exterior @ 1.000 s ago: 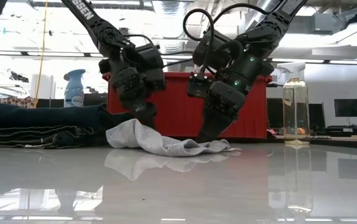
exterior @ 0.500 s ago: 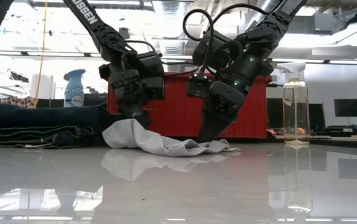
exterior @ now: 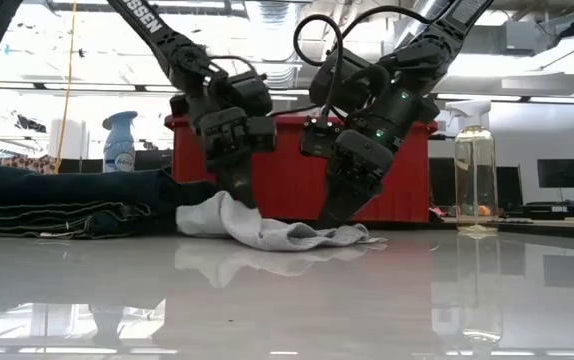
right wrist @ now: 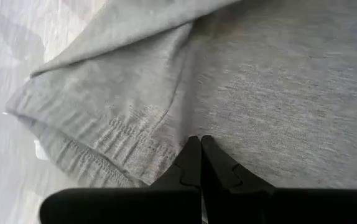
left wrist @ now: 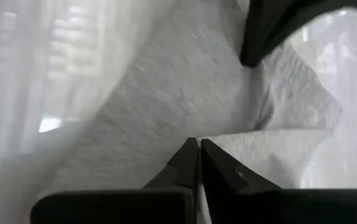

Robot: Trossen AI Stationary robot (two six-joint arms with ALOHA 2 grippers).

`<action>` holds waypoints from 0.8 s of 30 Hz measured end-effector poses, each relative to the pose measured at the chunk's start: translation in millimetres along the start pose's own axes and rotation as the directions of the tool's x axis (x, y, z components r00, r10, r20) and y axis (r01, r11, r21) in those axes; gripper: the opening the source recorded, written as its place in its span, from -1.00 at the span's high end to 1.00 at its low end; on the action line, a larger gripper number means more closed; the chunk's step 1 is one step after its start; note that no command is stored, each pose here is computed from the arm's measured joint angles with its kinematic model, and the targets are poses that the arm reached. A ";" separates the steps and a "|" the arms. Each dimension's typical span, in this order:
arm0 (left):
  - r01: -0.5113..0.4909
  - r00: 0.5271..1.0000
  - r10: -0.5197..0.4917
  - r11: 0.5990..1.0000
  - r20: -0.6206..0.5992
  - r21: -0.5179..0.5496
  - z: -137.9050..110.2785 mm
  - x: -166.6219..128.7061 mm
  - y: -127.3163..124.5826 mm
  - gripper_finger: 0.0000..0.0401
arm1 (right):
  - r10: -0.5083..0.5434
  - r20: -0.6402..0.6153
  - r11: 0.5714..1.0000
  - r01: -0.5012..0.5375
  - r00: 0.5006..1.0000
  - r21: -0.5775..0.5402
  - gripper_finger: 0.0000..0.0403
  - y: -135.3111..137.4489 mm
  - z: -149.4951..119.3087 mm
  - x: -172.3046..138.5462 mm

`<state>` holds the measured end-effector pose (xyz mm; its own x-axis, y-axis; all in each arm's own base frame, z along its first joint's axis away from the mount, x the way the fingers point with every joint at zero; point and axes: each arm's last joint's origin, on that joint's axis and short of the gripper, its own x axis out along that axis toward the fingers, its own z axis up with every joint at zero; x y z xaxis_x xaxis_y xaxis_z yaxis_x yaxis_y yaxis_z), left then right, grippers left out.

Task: Fold Laundry from Bin
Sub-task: Fold the gray shorts

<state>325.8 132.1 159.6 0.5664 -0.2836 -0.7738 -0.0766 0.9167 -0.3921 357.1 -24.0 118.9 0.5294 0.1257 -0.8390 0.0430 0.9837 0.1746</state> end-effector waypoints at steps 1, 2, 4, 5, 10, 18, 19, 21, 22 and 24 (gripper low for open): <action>-0.021 1.000 0.021 1.000 0.001 0.002 5.0 -3.3 -0.1 1.00 | 0.000 -0.001 1.000 0.000 1.000 0.002 0.88 0.0 -0.1 0.0; -0.052 0.999 0.052 0.999 0.004 0.011 10.2 -6.8 0.4 1.00 | 0.000 -0.003 1.000 0.000 1.000 0.005 0.88 0.0 -0.3 0.0; -0.139 0.990 0.138 0.990 0.017 0.039 20.4 -14.2 2.6 1.00 | 0.001 -0.007 1.000 -0.001 1.000 0.015 0.88 0.0 -0.7 0.0; -0.184 0.983 0.183 0.982 0.016 0.054 23.8 -17.7 4.1 1.00 | 0.005 -0.010 1.000 -0.005 1.000 0.019 0.88 0.0 -0.9 0.0; -0.313 0.950 0.313 0.947 0.007 0.068 28.1 -30.0 16.9 1.00 | 0.009 -0.015 1.000 -0.008 1.000 0.021 0.89 0.1 -1.3 -0.1; -0.321 0.947 0.321 0.947 -0.025 -0.029 6.7 -24.9 33.7 1.00 | 0.011 -0.016 1.000 -0.011 1.000 0.028 0.88 0.2 -1.4 -0.1; -0.319 0.947 0.318 0.947 -0.033 -0.031 4.2 -22.6 34.6 1.00 | 0.010 -0.016 0.999 -0.010 1.000 0.034 0.88 -0.3 -1.3 -0.2; -0.315 0.948 0.313 0.948 -0.058 -0.041 -1.7 -18.8 35.7 1.00 | 0.010 -0.016 0.999 -0.009 1.000 0.054 0.88 -2.4 -1.4 -0.5; -0.316 0.948 0.314 0.948 -0.058 -0.040 -2.8 -17.7 36.1 1.00 | 0.009 -0.016 0.998 -0.008 1.000 0.067 0.87 -2.9 -1.4 -0.6; -0.326 0.944 0.325 0.945 -0.055 -0.028 -3.1 -16.8 36.0 1.00 | 0.006 -0.015 0.996 -0.005 1.000 0.085 0.83 -3.8 -0.7 -3.9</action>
<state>311.0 169.0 157.0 0.4651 0.0145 -0.8851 -0.2805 0.9508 -0.1318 354.3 -28.1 121.1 0.5173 0.1339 -0.8452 0.1123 0.9685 0.2222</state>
